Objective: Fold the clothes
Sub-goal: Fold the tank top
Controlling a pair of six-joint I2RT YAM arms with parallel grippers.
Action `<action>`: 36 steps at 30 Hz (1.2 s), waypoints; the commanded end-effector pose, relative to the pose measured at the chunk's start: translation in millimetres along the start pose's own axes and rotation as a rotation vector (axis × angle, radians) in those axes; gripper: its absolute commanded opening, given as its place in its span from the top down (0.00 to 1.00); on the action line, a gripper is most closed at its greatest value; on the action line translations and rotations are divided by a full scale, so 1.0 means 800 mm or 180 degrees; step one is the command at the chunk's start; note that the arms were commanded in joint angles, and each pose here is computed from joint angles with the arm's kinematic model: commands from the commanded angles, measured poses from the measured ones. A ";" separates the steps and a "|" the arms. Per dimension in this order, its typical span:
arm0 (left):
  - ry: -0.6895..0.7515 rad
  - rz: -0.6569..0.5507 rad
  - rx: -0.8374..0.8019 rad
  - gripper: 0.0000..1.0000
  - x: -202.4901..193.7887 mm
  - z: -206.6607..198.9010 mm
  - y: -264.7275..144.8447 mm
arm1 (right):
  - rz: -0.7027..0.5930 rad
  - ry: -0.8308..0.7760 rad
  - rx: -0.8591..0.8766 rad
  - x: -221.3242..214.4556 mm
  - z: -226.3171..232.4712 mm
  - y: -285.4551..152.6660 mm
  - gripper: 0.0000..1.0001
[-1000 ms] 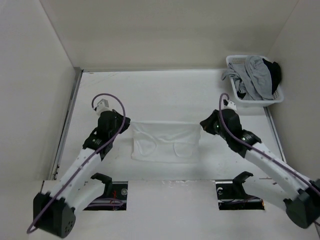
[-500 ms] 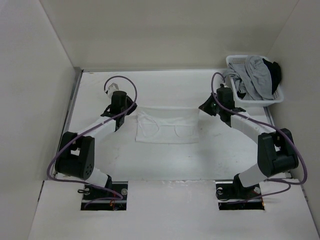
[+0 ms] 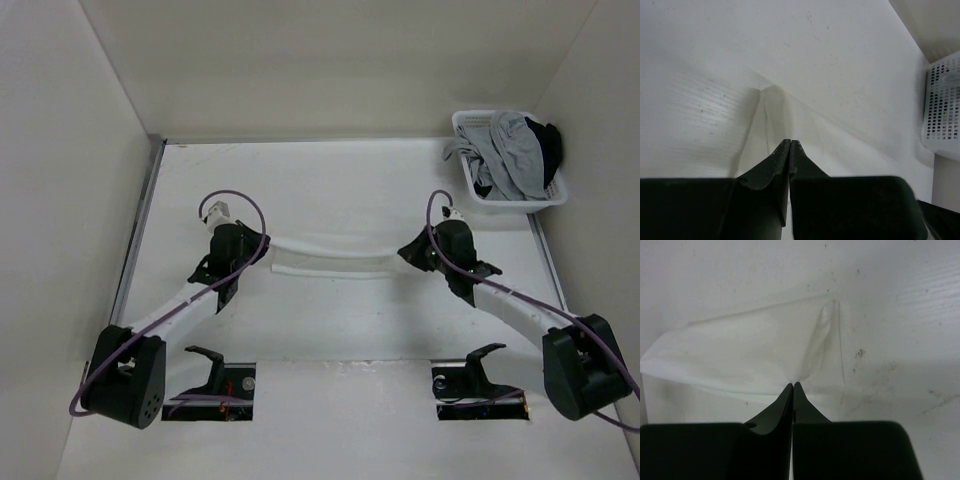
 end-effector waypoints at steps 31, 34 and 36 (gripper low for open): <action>0.0116 -0.0012 -0.0556 0.79 -0.030 -0.057 -0.055 | -0.0006 0.0127 -0.0093 -0.042 -0.028 -0.007 0.53; 0.0147 0.0127 -0.0709 0.80 -0.050 -0.083 -0.042 | 0.0061 0.0289 -0.0073 -0.040 -0.030 0.013 0.51; 0.0152 0.0193 -0.0748 0.80 -0.061 -0.089 -0.038 | 0.0132 0.0382 -0.0022 -0.046 -0.027 0.025 0.50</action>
Point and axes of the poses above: each gripper's point midway between its finger pads, its own y axis out along the fingers, its own z axis along the line the jaws close on, x = y × z, the point moved 1 cm from there along -y, back along the fingers, and after that the axes turned 3 degrees about y, right-handed, at the moved point
